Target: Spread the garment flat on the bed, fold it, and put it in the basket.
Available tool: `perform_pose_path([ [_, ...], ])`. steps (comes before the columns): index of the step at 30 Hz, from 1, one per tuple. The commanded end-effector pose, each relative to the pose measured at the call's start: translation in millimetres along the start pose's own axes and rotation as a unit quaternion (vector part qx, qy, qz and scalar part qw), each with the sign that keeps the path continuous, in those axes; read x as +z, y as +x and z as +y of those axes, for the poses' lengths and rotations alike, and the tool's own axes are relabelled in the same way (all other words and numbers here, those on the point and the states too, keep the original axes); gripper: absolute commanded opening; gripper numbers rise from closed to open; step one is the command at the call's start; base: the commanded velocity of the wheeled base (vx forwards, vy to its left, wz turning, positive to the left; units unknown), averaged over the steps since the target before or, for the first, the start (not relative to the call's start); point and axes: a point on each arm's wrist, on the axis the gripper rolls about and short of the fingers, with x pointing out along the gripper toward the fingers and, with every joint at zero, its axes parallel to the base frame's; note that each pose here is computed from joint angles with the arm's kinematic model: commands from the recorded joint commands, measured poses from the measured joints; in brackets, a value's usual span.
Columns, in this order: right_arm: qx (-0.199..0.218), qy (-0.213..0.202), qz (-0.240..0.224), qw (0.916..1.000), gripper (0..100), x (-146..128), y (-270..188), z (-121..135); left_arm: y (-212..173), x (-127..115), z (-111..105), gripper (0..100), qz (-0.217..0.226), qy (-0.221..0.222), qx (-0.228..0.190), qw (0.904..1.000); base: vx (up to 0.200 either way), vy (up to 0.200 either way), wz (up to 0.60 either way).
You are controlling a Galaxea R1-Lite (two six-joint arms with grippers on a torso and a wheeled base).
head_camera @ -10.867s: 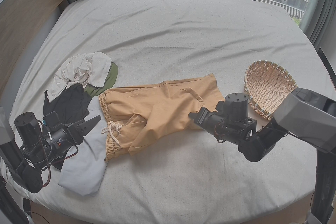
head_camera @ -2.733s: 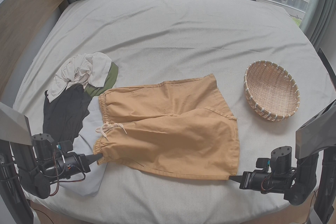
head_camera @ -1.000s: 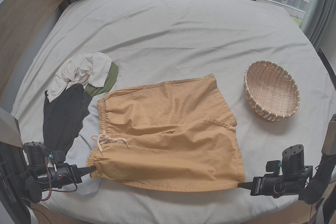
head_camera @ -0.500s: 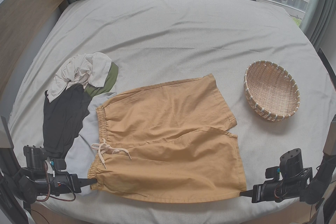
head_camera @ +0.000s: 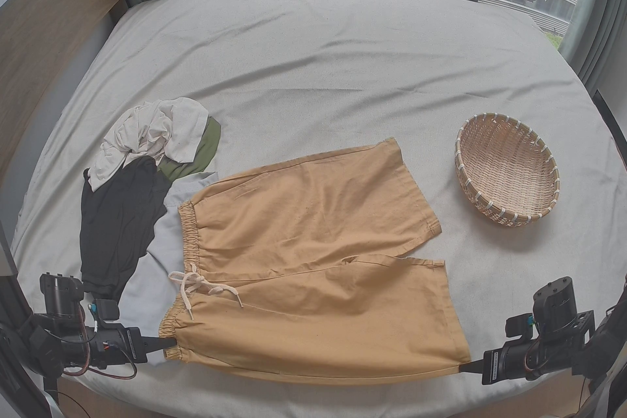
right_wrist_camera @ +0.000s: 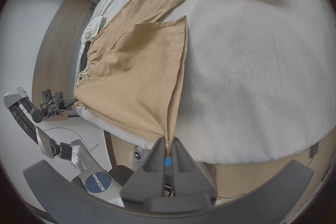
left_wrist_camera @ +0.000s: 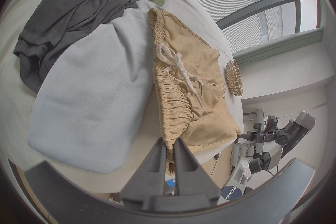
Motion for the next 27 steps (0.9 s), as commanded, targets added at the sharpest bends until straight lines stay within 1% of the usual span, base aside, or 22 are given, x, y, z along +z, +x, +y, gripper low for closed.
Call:
perform_pose_path([
  [1, 0.000, 0.000, 0.000, 1.0000, 0, -3.8, -3.7, 0.1, -1.6, -5.5, -0.1, 0, 0.010, -0.004, 0.003, 0.9999, 0.000, 0.000, 0.00],
  [10, 0.003, -0.003, 0.000, 1.0000, 0, -4.1, -3.7, 1.3, -3.7, -10.8, -0.8, 0, 0.029, 0.000, 0.005, 0.9996, 0.000, 0.000, 0.00],
  [18, 0.005, -0.005, -0.004, 1.0000, 0, -2.7, -3.2, 1.9, -5.3, -9.7, -3.3, 0, 0.026, 0.005, -0.014, 0.9996, 0.000, 0.000, 0.00],
  [22, 0.006, -0.005, -0.004, 1.0000, 0, -2.6, -3.2, 2.0, -5.5, -9.4, -3.5, 0, 0.025, 0.006, -0.015, 0.9996, 0.000, 0.000, 0.00],
  [27, 0.008, -0.006, -0.003, 0.9999, 0, -2.8, -3.1, 2.5, -6.4, -9.2, -4.8, 0, 0.026, 0.006, -0.033, 0.9991, 0.000, 0.000, 0.00],
])
